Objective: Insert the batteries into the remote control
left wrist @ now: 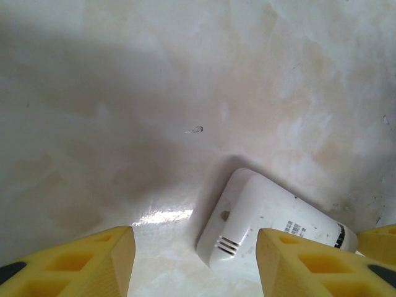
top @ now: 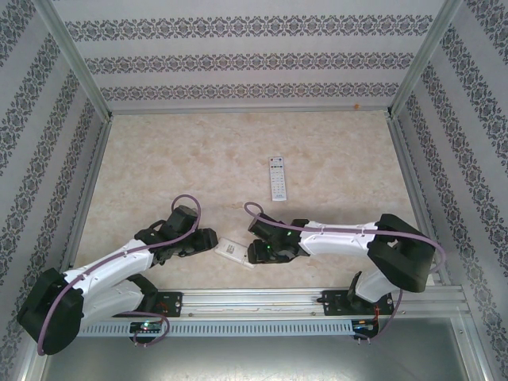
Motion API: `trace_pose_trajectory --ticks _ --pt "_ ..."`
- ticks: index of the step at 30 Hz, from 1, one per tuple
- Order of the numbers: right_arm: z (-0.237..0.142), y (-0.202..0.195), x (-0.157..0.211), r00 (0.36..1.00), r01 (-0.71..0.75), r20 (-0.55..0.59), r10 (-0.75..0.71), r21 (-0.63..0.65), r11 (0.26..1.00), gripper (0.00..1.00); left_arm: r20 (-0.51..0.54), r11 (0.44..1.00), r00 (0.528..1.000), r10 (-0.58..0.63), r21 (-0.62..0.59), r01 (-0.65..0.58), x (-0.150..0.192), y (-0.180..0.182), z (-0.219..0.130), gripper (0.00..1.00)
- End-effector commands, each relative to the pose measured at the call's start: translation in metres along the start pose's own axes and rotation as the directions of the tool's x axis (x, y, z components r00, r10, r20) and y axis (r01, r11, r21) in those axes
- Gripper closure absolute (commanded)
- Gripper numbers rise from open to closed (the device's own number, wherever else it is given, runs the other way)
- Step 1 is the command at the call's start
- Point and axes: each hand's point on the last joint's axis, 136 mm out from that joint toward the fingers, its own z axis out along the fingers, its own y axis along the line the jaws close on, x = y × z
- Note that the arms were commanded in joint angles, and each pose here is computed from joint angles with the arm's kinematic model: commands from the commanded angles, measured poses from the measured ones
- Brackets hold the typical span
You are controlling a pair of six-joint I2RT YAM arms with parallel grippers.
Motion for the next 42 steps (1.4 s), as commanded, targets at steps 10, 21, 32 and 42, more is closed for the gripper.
trace_pose_trajectory --ticks 10,21,32,42 --pt "0.02 -0.019 0.015 0.992 -0.012 -0.118 0.032 0.169 0.986 0.63 0.008 1.0 1.0 0.002 0.023 -0.002 0.002 -0.001 0.006 0.45" --pt "0.021 0.033 -0.008 0.99 -0.119 -0.079 0.118 -0.009 0.993 0.66 -0.071 0.951 0.993 0.094 0.301 -0.069 0.007 -0.061 0.025 0.57" --pt "-0.039 0.051 -0.052 0.96 -0.063 0.27 0.078 -0.06 0.996 0.4 0.033 0.984 0.999 0.043 0.169 -0.048 -0.006 -0.046 0.02 0.48" --pt "-0.031 0.049 -0.04 0.822 0.538 0.098 -0.561 0.185 0.822 0.08 0.368 0.999 0.929 -0.045 0.003 0.047 -0.049 -0.001 -0.072 0.18"
